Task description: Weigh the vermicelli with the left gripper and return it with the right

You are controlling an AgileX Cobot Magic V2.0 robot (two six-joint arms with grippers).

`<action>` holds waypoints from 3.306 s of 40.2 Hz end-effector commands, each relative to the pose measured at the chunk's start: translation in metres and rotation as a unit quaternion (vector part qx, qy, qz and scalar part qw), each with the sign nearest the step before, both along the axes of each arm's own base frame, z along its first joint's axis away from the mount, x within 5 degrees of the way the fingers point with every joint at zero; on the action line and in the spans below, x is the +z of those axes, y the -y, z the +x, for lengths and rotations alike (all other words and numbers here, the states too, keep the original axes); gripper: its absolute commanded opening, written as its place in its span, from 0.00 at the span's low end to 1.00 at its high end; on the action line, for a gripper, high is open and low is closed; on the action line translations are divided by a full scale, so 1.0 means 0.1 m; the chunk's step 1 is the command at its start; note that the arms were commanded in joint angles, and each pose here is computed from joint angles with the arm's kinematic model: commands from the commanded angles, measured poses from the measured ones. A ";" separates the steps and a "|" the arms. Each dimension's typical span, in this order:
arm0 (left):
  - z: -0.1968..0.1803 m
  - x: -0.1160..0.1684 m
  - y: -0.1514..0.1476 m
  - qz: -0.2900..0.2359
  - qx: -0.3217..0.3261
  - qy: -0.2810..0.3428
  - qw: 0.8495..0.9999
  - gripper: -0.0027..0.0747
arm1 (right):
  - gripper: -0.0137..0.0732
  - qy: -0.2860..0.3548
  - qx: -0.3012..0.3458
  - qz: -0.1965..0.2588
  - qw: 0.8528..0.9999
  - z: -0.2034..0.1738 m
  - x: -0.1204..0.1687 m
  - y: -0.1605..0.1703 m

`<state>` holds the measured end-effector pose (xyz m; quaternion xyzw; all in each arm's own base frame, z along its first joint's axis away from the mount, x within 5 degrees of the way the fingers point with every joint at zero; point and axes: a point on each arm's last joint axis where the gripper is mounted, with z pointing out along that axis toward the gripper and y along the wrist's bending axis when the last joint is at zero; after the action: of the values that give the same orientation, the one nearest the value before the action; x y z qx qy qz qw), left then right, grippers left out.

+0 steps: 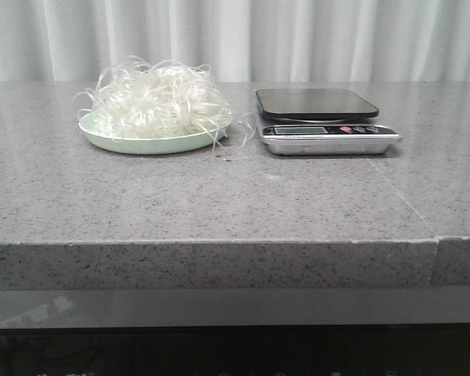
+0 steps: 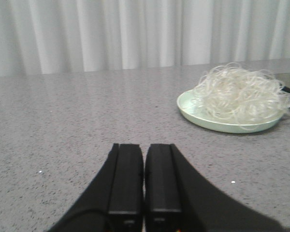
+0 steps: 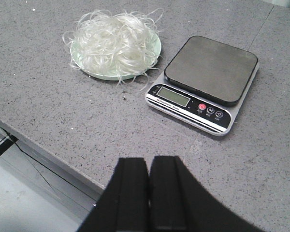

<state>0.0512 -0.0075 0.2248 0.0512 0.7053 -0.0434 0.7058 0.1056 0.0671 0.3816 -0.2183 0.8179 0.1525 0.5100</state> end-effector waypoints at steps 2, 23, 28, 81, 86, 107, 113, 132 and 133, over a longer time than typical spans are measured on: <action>-0.01 0.04 -0.03 -0.012 0.019 0.071 0.997 0.24 | 0.34 0.042 -0.001 0.023 0.999 0.00 0.14 0.01; 0.04 -0.19 -0.04 -0.011 0.030 0.067 0.997 0.24 | 0.34 0.042 -0.001 0.023 0.999 0.00 0.14 0.01; 0.04 -0.19 -0.04 -0.011 0.030 0.067 0.997 0.24 | 0.34 0.042 -0.001 0.023 0.999 0.00 0.14 0.01; 0.04 -0.19 -0.04 -0.011 0.030 0.067 0.997 0.24 | 0.34 0.279 -0.189 0.098 0.936 -0.50 -1.18 0.59; 0.04 -0.19 -0.04 -0.011 0.030 0.067 0.997 0.24 | 0.34 0.289 -0.206 0.099 0.930 -0.52 -1.43 0.61; 0.04 -0.19 -0.04 -0.011 0.030 0.067 0.997 0.24 | 0.34 0.293 -0.210 0.100 0.927 -0.52 -1.66 0.61; 0.04 -0.19 -0.04 -0.011 0.030 0.067 0.997 0.24 | 0.34 0.297 -0.214 0.120 0.923 -0.52 -1.65 0.62; 0.04 -0.19 -0.04 -0.011 0.030 0.067 0.997 0.24 | 0.34 0.292 -0.237 0.124 0.918 -0.52 -1.65 0.65; 0.04 -0.19 -0.04 -0.011 0.030 0.067 0.997 0.24 | 0.34 0.292 -0.237 0.124 0.918 -0.52 -1.65 0.65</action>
<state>0.0559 -0.0044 0.2106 0.0296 0.6798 -0.0247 0.7323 0.0561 0.0035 0.2077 0.0136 0.6702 0.0618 0.7395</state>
